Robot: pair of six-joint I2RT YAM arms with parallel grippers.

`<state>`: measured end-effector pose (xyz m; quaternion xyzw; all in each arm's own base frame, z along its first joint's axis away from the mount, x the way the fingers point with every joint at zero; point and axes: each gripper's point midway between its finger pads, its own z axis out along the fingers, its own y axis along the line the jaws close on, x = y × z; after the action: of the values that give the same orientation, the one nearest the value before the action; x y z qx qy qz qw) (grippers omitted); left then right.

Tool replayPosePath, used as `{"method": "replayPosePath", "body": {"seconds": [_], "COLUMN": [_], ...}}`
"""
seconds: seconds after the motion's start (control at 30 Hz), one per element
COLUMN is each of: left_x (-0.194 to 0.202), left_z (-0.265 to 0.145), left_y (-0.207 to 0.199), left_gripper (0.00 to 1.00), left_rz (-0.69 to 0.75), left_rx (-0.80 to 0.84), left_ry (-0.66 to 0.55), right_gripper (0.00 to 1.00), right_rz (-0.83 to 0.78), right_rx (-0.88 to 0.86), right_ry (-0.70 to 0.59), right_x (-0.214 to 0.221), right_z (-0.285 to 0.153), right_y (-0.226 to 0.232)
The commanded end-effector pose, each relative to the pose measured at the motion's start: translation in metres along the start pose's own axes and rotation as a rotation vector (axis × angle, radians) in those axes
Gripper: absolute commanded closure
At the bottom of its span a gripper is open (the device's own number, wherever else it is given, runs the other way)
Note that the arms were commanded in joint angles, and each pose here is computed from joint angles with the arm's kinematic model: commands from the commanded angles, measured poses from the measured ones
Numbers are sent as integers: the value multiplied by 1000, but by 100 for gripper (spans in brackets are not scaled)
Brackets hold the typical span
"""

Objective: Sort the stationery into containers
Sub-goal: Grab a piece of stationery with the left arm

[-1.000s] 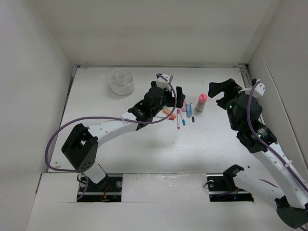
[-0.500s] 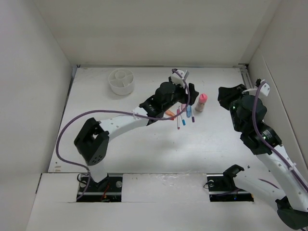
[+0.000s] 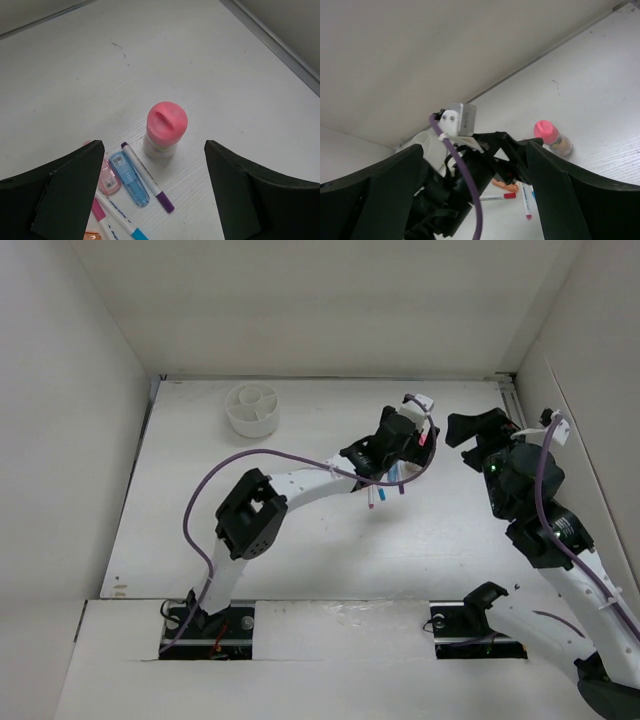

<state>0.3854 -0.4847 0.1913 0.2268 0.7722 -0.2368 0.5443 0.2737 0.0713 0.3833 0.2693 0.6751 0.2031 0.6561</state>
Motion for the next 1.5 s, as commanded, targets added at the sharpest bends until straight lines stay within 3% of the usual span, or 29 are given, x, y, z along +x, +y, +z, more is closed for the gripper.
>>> {"method": "replayPosePath", "body": {"seconds": [0.0, 0.13, 0.17, 0.33, 0.67, 0.97, 1.13, 1.33, 1.47], "left_x": [-18, -17, -1, -12, 1, 8, -38, -138, -190], "left_z": [7, 26, 35, 52, 73, 75, 50, -10, -43], "left_y": [2, -1, -2, -7, -8, -14, -31, -46, -21], "left_gripper": [20, 18, 18, 18, 41, 68, 71, 71, 71], "left_rz": [32, 56, 68, 57, 75, 86, 31, -31, -84], "left_rx": [-58, -69, -63, -66, -79, -39, 47, 132, 135], "left_ry": [-29, -24, 15, -21, 0, 14, -60, -233, -322], "right_gripper": [10, 7, 7, 6, 6, 6, 6, 6, 6], "right_rz": [15, 26, 22, 18, 8, -1, -1, 28, 55], "right_rx": [-46, -49, -54, -87, -102, -110, -110, -132, -158], "right_ry": [1, -16, -22, -7, 5, 12, 12, -29, -44], "right_x": [-6, -12, -14, -14, -7, -4, -4, -22, -30], "right_z": [-4, -5, -7, -11, -9, -9, -9, -19, -30], "right_y": [12, 12, 12, 16, 18, 18, 18, 21, 21]}}
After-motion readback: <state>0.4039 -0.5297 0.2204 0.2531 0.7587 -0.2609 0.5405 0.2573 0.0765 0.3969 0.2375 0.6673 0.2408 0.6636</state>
